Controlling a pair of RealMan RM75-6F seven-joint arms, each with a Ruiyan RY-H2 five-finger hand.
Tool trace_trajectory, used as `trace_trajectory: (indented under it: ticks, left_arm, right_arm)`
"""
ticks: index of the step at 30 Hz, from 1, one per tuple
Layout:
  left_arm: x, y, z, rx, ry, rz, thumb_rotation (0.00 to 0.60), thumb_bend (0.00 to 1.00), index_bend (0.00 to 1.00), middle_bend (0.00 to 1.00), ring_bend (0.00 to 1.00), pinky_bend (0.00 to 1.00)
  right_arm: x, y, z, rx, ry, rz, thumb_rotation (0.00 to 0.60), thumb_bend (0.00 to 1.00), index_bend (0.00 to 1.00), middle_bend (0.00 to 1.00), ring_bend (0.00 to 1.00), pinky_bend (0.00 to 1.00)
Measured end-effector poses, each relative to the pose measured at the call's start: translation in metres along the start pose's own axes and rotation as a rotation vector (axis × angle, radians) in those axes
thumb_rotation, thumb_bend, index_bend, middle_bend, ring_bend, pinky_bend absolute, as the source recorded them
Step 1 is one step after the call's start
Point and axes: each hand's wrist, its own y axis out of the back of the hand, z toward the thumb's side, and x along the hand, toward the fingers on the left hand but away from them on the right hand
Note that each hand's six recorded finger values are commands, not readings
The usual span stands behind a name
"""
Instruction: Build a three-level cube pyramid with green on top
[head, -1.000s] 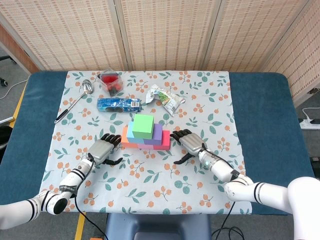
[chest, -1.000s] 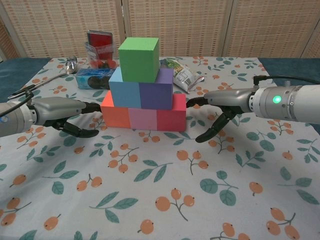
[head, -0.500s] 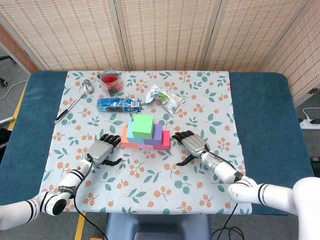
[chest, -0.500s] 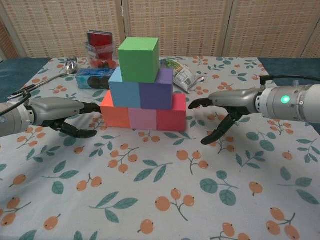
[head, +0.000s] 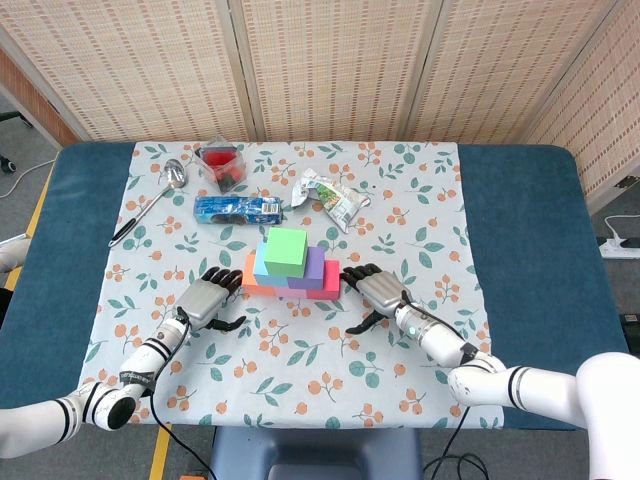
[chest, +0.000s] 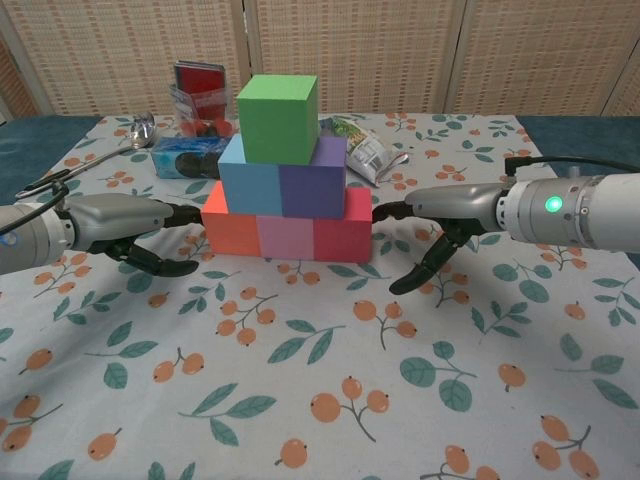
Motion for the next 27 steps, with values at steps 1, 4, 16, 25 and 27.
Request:
trace_trajectory:
  ticks: [1, 4, 16, 25, 27]
  left_arm:
    - [0.000, 0.000, 0.000, 0.000, 0.001, -0.001, 0.145, 0.34, 0.00, 0.00, 0.00, 0.00]
    - [-0.001, -0.001, -0.002, -0.003, 0.007, -0.002, 0.145, 0.34, 0.00, 0.00, 0.00, 0.00]
    - [-0.013, -0.003, -0.017, -0.049, 0.042, 0.009, 0.145, 0.34, 0.00, 0.00, 0.00, 0.00]
    - [-0.043, 0.021, -0.038, -0.122, 0.074, 0.105, 0.147, 0.35, 0.00, 0.00, 0.00, 0.00]
    - [-0.048, 0.026, -0.038, -0.126, 0.068, 0.125, 0.144, 0.35, 0.00, 0.00, 0.00, 0.00]
  right_arm:
    - [0.000, 0.000, 0.000, 0.001, -0.001, 0.000, 0.332, 0.02, 0.00, 0.00, 0.00, 0.00]
    - [0.002, 0.000, -0.002, 0.004, -0.004, 0.001, 0.332, 0.02, 0.00, 0.00, 0.00, 0.00]
    - [0.025, 0.020, -0.013, -0.009, -0.024, -0.027, 0.340, 0.02, 0.00, 0.00, 0.00, 0.00]
    - [0.062, 0.073, -0.018, -0.052, -0.038, -0.111, 0.342, 0.02, 0.00, 0.00, 0.00, 0.00]
    - [0.069, 0.082, -0.016, -0.061, -0.035, -0.122, 0.341, 0.02, 0.00, 0.00, 0.00, 0.00]
